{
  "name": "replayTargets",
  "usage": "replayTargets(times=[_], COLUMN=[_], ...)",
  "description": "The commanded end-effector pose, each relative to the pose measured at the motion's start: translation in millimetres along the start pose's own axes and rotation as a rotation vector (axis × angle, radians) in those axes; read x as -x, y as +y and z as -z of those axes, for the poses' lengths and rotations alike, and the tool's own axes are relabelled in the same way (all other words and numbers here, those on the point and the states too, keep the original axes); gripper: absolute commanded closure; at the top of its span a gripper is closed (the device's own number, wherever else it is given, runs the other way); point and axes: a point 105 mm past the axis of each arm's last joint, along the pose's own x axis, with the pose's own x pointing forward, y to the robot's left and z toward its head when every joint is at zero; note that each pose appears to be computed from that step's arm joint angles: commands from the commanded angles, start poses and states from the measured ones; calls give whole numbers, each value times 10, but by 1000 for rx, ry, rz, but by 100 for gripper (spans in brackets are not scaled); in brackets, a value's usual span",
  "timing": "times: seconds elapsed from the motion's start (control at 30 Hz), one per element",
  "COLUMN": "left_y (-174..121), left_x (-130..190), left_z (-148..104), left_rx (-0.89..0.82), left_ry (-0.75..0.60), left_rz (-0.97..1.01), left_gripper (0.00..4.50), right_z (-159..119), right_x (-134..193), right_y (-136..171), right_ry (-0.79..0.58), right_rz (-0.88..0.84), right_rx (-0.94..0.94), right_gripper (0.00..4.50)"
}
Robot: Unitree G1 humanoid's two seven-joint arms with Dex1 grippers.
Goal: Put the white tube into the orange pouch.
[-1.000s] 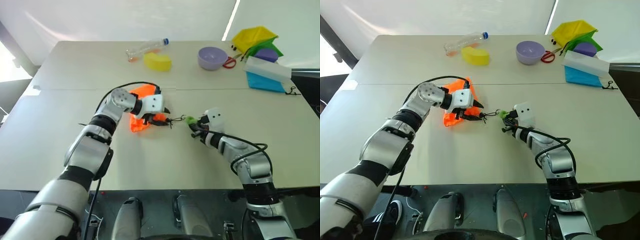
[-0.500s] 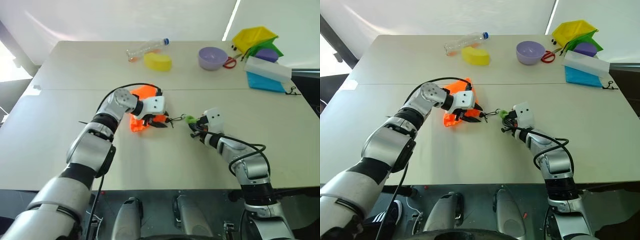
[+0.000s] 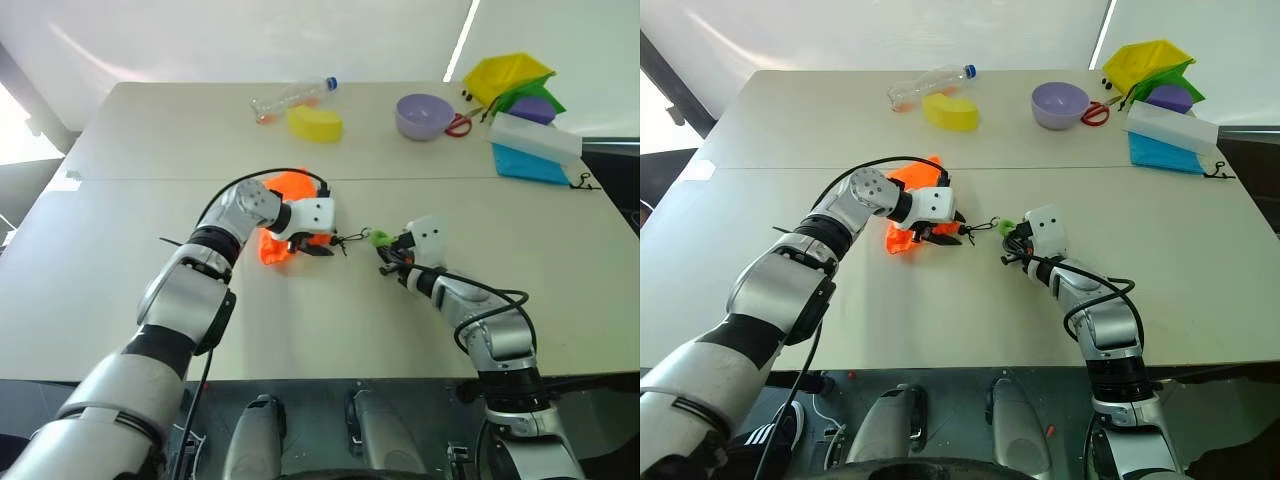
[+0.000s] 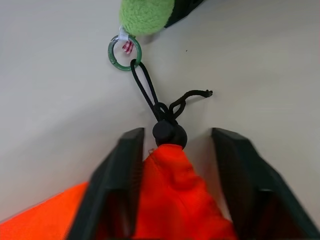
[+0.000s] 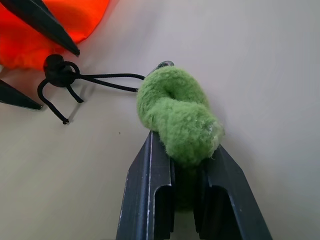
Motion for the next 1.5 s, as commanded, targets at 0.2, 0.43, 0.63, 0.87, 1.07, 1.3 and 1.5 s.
replayTargets(times=[0.2, 0.43, 0.63, 0.87, 1.07, 1.3, 1.5], left_y=[53, 43, 61, 84, 53, 44, 36], left_x=[19, 15, 13, 22, 11, -4, 6], left_z=[-28, -13, -13, -13, 5, -16, -42], left_rx=[13, 13, 56, 62, 60, 63, 122], left_ry=[-8, -1, -17, -14, -14, -28, -64], left_rz=[-23, -21, -39, -51, -42, -35, -14], left_gripper=[324, 324, 324, 324, 324, 324, 243], right_z=[-92, -170, -258, -258, -241, -244, -259], right_x=[15, 1, -33, -78, -74, -75, -81], right_y=[-3, -4, 0, 8, -3, 1, 10], right_ry=[-29, -49, -76, -62, -58, -58, -62], right_rz=[6, 7, 8, 3, 7, 5, 1], right_rx=[10, 11, -15, -11, -5, 1, 5], right_gripper=[450, 450, 450, 450, 450, 450, 450])
